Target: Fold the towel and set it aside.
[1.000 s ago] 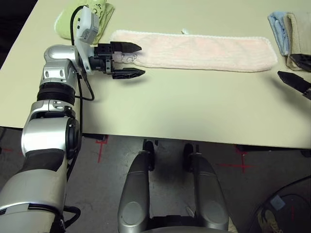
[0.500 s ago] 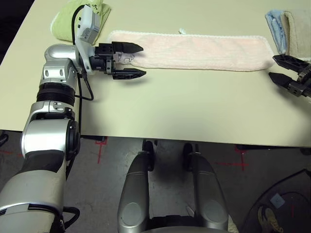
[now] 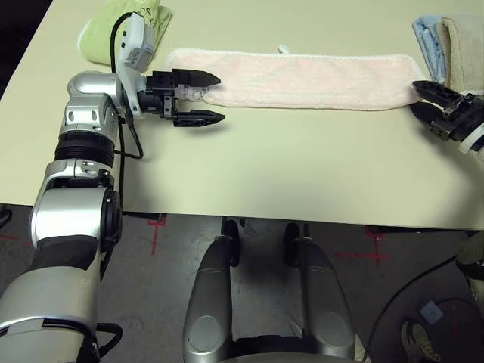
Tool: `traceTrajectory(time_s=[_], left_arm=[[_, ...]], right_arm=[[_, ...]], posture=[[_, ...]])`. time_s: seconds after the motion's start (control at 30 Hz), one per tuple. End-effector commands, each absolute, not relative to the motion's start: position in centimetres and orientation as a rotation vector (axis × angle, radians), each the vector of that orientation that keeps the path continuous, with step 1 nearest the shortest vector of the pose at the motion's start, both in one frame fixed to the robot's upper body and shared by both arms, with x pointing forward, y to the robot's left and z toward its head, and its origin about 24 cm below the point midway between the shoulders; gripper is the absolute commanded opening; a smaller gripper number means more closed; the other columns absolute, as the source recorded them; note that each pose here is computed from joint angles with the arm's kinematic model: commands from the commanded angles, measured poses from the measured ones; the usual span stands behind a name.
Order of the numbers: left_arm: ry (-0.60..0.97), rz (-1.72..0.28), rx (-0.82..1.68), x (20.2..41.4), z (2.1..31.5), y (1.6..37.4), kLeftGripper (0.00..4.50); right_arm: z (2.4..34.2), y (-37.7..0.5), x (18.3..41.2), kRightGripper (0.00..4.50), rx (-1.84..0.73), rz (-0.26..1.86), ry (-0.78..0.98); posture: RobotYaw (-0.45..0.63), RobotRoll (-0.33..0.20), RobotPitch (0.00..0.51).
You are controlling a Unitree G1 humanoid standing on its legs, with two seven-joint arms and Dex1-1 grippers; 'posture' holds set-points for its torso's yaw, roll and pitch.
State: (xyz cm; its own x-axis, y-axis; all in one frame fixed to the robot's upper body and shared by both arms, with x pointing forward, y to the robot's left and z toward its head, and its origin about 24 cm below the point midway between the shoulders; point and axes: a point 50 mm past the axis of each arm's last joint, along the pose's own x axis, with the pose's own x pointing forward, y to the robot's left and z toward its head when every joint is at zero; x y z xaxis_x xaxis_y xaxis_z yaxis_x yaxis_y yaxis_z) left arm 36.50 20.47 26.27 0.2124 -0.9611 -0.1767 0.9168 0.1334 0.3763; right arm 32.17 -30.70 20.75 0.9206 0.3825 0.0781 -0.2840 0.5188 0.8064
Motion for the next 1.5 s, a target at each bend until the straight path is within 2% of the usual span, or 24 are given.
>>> traceTrajectory(time_s=[0.03,0.1,0.53,0.8,0.97,1.03,1.2,1.33,1.5], left_arm=[[-0.086,-1.367,0.453,36.3,25.6,21.0,4.50],[-0.084,-1.365,0.450,36.3,25.4,21.1,4.50],[-0.142,-1.257,0.468,37.0,26.2,21.2,4.50],[-0.208,-1.216,0.518,37.3,26.4,20.8,4.50],[-0.264,-1.209,0.524,37.3,26.8,20.4,4.50],[-0.272,-1.215,0.513,37.4,26.9,20.2,4.50],[-0.270,-1.233,0.505,37.4,26.9,20.0,4.50],[-0.249,-1.256,0.517,37.3,26.7,20.0,4.50],[-0.250,-1.267,0.509,37.3,26.9,19.7,4.50]], right_arm=[[19.4,-31.1,31.8,0.58,0.952,0.341,0.127],[19.3,-31.1,31.7,0.02,0.951,0.334,0.121],[19.3,-33.7,29.3,0.02,0.918,0.258,0.096],[20.1,-33.9,29.3,0.02,0.894,0.282,0.073],[20.9,-33.4,29.0,0.02,0.765,0.394,0.073],[21.5,-33.2,29.0,0.02,0.646,0.459,0.033],[23.6,-32.9,29.5,0.02,0.539,0.550,-0.073],[24.7,-31.1,29.5,0.02,0.382,0.691,-0.070],[26.4,-27.8,30.7,0.02,0.178,0.828,-0.065]], posture=[[0.00,0.000,0.452],[0.00,0.000,0.452],[-0.01,0.000,0.449],[-0.02,0.000,0.444],[-0.02,0.000,0.443],[-0.02,0.000,0.442],[-0.01,0.000,0.440],[-0.02,0.000,0.437],[-0.01,0.000,0.431]])
